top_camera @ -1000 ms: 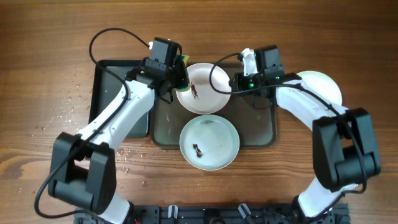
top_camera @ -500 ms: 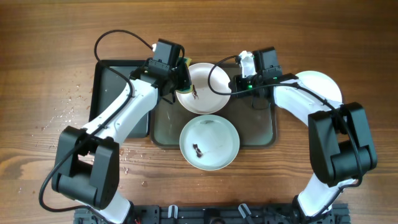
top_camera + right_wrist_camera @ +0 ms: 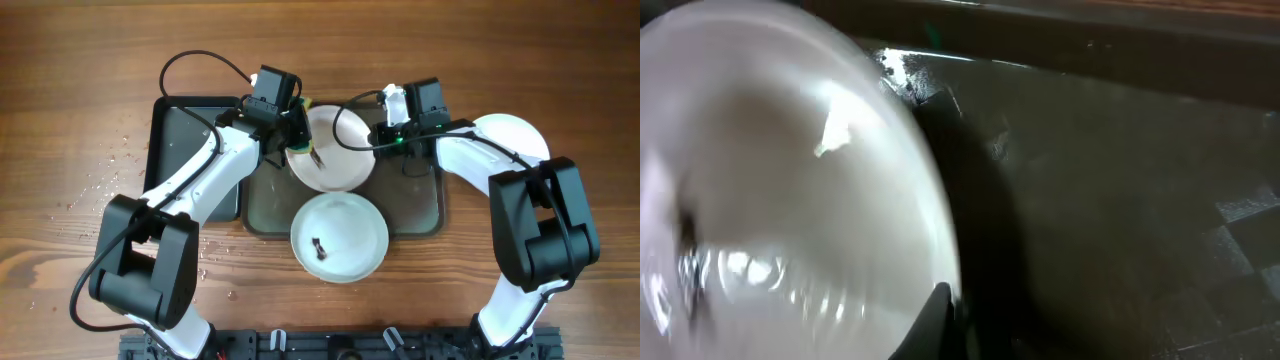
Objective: Clean dirty plates on tray and stack at the side
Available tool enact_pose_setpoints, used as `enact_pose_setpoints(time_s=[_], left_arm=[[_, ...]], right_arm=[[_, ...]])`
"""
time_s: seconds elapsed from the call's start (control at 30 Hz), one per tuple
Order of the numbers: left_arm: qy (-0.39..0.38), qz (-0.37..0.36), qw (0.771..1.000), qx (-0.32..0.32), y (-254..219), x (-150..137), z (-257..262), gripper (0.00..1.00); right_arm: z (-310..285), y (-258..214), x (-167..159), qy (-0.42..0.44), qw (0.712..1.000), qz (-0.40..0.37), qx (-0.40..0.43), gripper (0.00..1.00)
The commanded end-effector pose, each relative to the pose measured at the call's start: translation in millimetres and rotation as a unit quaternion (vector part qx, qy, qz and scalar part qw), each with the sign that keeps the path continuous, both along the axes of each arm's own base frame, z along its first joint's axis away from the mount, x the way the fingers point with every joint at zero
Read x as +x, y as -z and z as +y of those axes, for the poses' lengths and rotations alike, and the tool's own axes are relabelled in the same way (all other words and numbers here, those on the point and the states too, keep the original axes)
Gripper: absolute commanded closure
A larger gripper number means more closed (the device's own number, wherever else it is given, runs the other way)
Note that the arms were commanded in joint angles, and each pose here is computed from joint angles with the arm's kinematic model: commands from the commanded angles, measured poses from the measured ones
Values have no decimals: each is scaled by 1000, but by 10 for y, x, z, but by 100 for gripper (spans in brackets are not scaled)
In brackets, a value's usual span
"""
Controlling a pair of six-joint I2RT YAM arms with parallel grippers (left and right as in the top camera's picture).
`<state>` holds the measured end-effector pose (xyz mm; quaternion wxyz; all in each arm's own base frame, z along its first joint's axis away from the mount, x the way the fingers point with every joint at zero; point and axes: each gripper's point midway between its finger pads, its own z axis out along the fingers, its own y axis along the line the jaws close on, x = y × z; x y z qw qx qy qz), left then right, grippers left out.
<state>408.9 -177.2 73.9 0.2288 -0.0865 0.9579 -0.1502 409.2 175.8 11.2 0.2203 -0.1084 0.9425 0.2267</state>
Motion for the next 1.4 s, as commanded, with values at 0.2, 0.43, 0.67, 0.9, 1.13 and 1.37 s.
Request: enact_pose_setpoints(time_s=[0.2, 0.43, 0.67, 0.9, 1.13, 1.37], left_arm=[[-1, -6, 1000, -10, -54, 39, -50, 96], [4, -7, 1000, -7, -54, 39, -50, 96], [9, -11, 1000, -5, -60, 51, -48, 96], [9, -33, 999, -14, -126, 139, -86, 96], [-10, -18, 999, -27, -85, 92, -144, 96], [10, -16, 1000, -17, -31, 2, -324, 96]], right_arm=[[121, -225, -50, 107, 986, 87, 95, 96], [-42, -406, 159, 152, 986, 30, 67, 94], [-32, -439, 158, 110, 993, 6, 36, 54], [-251, -1197, 309, 46, 995, -10, -86, 51], [-255, -1392, 352, 14, 993, -28, -111, 26], [-64, -816, 187, -32, 996, 30, -82, 56]])
